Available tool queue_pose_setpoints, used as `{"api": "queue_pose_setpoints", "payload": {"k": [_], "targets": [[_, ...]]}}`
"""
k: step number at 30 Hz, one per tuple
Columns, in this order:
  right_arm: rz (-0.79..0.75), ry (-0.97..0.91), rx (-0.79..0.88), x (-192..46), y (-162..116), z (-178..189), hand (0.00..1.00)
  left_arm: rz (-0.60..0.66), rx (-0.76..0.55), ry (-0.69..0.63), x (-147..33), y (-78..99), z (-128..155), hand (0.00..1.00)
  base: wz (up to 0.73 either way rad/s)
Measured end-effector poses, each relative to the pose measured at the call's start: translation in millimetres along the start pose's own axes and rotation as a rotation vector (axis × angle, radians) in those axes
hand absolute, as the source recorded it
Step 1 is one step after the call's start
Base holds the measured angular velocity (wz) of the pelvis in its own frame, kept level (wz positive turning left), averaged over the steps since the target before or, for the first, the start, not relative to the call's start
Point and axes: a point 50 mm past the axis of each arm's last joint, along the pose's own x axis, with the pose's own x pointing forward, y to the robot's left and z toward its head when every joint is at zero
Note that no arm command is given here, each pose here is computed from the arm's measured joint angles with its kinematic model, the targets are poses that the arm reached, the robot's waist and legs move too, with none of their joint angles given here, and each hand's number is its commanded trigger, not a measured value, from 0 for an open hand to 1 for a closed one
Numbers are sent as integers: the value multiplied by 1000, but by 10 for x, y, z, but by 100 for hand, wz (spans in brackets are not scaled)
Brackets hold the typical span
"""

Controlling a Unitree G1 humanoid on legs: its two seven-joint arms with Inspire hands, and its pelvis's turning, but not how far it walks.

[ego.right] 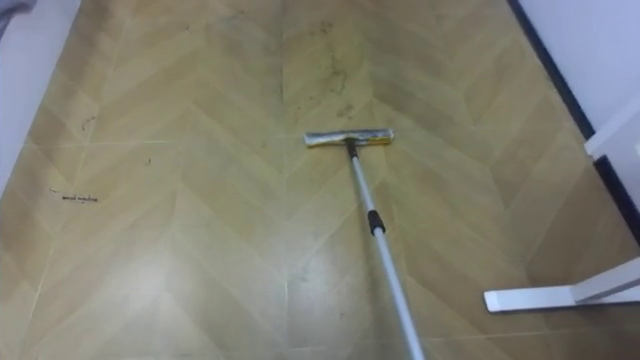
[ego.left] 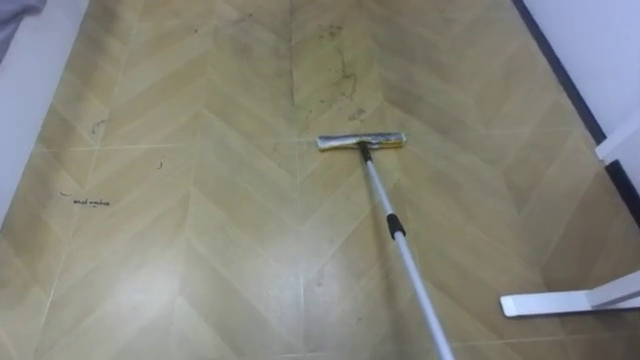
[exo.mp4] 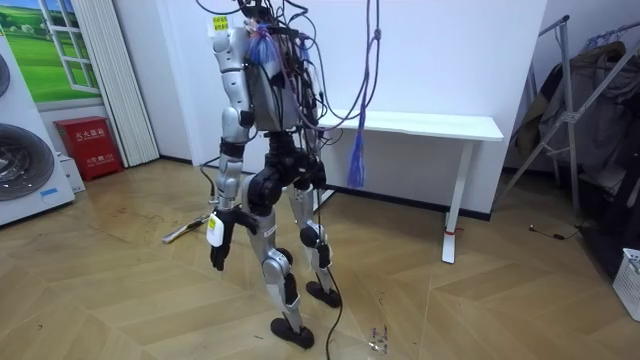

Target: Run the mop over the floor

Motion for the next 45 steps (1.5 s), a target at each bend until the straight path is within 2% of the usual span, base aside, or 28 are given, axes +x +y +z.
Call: {"api": "queue_pose_setpoints", "payload": {"k": [4, 11, 13, 15, 18, 21, 23, 26, 31, 35, 40, 45], "targets": [[-6, 0, 17, 3, -7, -27, 100, 16, -10, -27, 2, 10, 34, 0, 5], [-34, -16, 28, 3, -75, 29, 100, 23, -27, -98, 31, 50, 306, 0, 11], [-51, -34, 21, 3, -97, 111, 100, 41, -37, -98, 37, 110, 323, 0, -38], [-95, -36, 6, -6, -203, 141, 100, 29, -31, -75, 47, 85, 326, 0, 8], [-98, 33, 13, -4, -188, 19, 100, 40, -24, -30, 56, 110, 247, 0, 40], [-127, 41, 39, -7, -224, 107, 100, 65, 24, 33, 55, 107, 149, 0, 31], [-149, 13, 63, -15, -254, 290, 100, 48, 68, 86, 43, 34, 15, 0, 0], [-140, -22, 114, -31, -277, 493, 100, 20, 82, 82, 37, -18, 6, 0, 15], [-99, -88, 171, -74, -320, 796, 100, -18, 61, 87, 30, -17, -63, 0, -1], [-83, -53, 209, -60, -366, 645, 100, -29, 57, 35, 42, -1, 82, 0, 8], [-177, 81, 195, -75, -629, 83, 100, 1, 50, -47, 37, 44, 274, 0, 14], [-161, 178, 197, -64, -446, -308, 100, 5, 58, -53, 28, 4, 298, 0, 14]]}}
